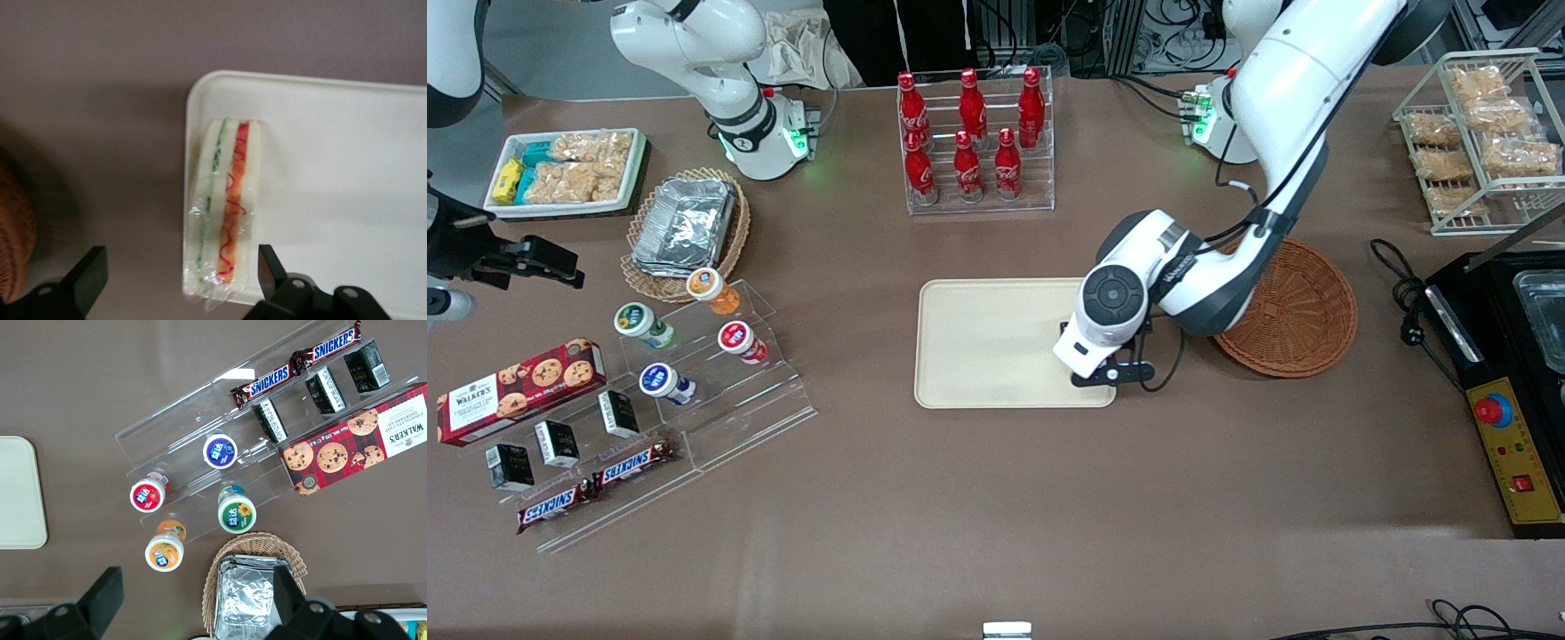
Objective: Place sandwich from basket to tray
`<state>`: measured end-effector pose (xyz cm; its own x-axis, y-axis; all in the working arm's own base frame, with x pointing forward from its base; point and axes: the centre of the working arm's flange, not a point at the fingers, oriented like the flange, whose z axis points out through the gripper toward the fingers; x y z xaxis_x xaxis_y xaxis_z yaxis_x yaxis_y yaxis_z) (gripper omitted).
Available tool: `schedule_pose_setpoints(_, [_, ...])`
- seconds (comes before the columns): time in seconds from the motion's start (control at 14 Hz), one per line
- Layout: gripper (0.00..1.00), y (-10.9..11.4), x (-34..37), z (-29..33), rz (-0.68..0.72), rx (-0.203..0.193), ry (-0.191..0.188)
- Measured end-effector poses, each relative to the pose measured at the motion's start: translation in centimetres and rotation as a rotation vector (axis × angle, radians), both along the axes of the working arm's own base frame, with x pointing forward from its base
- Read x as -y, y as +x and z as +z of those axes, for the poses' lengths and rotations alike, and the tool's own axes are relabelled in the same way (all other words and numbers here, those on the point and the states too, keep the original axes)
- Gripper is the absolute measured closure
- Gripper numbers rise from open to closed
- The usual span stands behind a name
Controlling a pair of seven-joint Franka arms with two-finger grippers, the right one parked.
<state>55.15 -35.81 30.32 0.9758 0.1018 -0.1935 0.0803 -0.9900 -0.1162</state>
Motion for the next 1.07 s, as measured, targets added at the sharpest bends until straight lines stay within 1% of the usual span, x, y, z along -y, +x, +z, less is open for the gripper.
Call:
schedule_pose_setpoints(0.14, [0.00, 1.1, -1.7, 3.3, 0.044, 0.024, -0.014])
schedule_pose_setpoints(0.29, [0.00, 1.8, -3.9, 6.1, 0.063, 0.042, -0.007])
schedule_pose_setpoints(0.43, [0.00, 2.6, -7.0, 8.2, 0.043, 0.043, -0.002])
schedule_pose_setpoints(0.64, [0.00, 4.1, -13.3, 10.8, -0.002, 0.044, -0.010])
schedule_pose_setpoints(0.71, [0.00, 4.3, -15.0, 11.7, -0.019, 0.040, -0.013])
schedule_pose_setpoints(0.86, [0.00, 4.3, -17.2, 13.4, -0.043, 0.049, -0.013])
schedule_pose_setpoints(0.93, [0.00, 4.3, -18.2, 14.2, -0.056, 0.048, -0.021])
schedule_pose_setpoints(1.07, [0.00, 4.3, -20.6, 15.9, -0.084, 0.050, -0.050])
